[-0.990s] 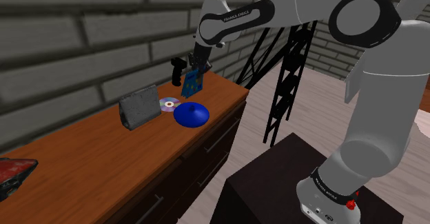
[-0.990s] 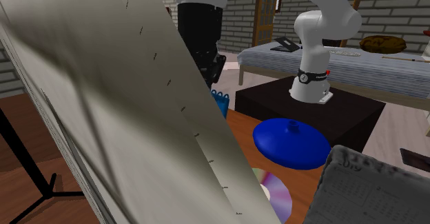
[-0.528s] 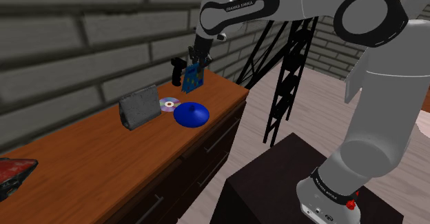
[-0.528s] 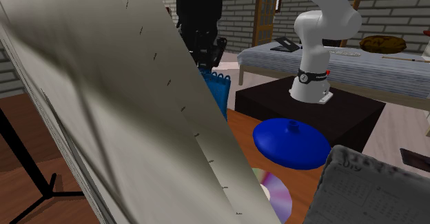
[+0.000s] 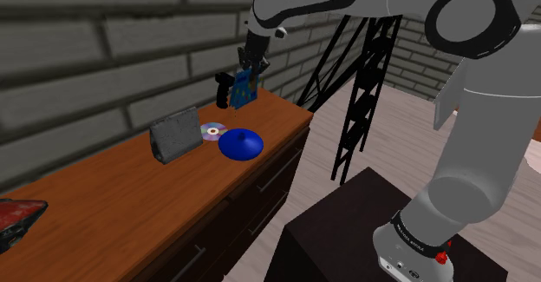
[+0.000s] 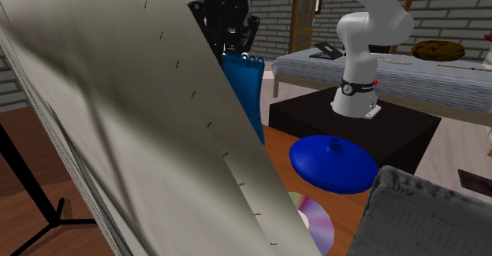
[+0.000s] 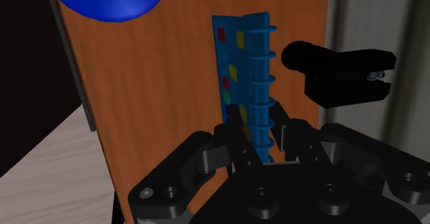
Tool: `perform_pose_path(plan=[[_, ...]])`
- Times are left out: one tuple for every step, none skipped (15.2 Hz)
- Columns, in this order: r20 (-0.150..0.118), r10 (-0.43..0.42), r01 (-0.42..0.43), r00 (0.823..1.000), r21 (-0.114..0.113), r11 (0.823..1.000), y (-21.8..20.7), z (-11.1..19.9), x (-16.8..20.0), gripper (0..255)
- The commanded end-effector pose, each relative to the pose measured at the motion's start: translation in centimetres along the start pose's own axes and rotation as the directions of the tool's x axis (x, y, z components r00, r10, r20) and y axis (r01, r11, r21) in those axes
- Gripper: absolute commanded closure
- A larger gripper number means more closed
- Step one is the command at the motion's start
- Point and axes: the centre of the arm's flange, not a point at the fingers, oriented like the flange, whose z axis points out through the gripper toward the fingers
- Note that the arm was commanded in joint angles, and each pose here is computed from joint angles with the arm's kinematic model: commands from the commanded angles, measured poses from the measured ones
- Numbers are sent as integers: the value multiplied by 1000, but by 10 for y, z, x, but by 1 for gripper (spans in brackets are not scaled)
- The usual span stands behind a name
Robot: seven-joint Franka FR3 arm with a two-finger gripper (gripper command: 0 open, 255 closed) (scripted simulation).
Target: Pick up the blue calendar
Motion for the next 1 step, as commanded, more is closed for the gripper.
perform_pose_path(plan=[[0,0,0,1000,0,1000,0,-4,-1,255]])
